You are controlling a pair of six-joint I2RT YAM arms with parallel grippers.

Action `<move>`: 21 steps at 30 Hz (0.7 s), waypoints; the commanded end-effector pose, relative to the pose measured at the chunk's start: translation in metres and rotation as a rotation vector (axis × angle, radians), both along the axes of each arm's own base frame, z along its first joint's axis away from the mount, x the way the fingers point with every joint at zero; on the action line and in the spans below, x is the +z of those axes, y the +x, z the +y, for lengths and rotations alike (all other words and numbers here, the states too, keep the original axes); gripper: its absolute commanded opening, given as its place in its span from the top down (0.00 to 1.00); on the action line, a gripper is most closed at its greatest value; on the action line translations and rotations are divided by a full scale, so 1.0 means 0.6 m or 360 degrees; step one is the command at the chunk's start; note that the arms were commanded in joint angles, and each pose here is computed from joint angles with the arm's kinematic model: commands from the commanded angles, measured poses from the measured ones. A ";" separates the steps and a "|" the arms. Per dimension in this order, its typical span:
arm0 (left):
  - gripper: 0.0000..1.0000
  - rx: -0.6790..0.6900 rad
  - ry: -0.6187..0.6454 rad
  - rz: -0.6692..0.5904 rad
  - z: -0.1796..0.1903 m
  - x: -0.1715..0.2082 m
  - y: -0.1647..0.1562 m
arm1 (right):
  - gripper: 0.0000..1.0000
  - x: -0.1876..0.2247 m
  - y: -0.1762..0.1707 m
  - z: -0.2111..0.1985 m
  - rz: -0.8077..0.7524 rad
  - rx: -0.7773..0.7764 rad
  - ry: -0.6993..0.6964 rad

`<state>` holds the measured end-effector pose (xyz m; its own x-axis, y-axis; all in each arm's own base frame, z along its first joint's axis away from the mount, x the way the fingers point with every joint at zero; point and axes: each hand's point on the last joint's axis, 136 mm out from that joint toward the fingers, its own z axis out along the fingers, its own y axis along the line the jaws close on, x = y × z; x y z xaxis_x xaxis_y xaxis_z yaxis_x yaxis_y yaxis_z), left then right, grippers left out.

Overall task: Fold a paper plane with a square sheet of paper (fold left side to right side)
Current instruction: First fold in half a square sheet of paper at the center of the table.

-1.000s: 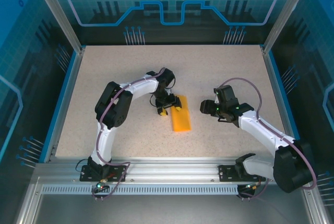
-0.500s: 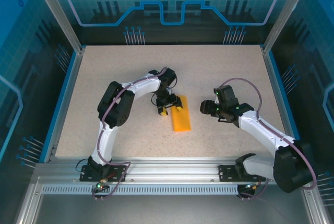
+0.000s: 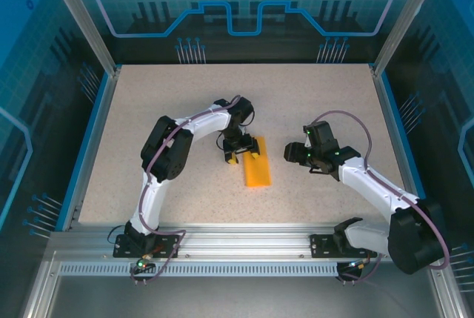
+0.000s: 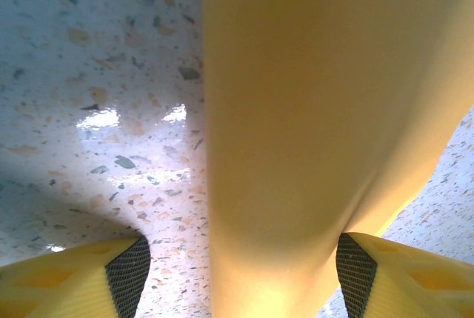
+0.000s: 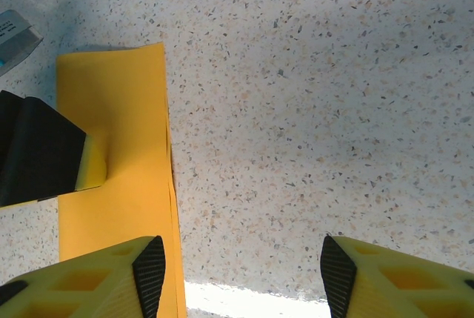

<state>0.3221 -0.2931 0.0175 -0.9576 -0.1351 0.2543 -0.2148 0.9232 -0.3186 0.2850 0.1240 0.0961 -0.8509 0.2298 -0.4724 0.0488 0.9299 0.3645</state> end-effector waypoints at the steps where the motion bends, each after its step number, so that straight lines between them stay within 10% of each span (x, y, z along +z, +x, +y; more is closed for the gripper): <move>1: 0.28 -0.0149 -0.0140 0.0007 -0.077 -0.095 -0.023 | 0.39 0.003 -0.007 -0.007 0.0002 0.0007 -0.0001; 21: 0.27 -0.0074 -0.0145 0.0042 -0.084 -0.105 -0.020 | 0.39 0.000 -0.013 -0.006 0.0014 0.0008 0.0009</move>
<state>0.3229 -0.2932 0.0159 -0.9479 -0.1696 0.2698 -0.2505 0.9198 -0.3019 0.2835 0.1236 0.0989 -0.8472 0.2312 -0.4784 0.0455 0.9286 0.3683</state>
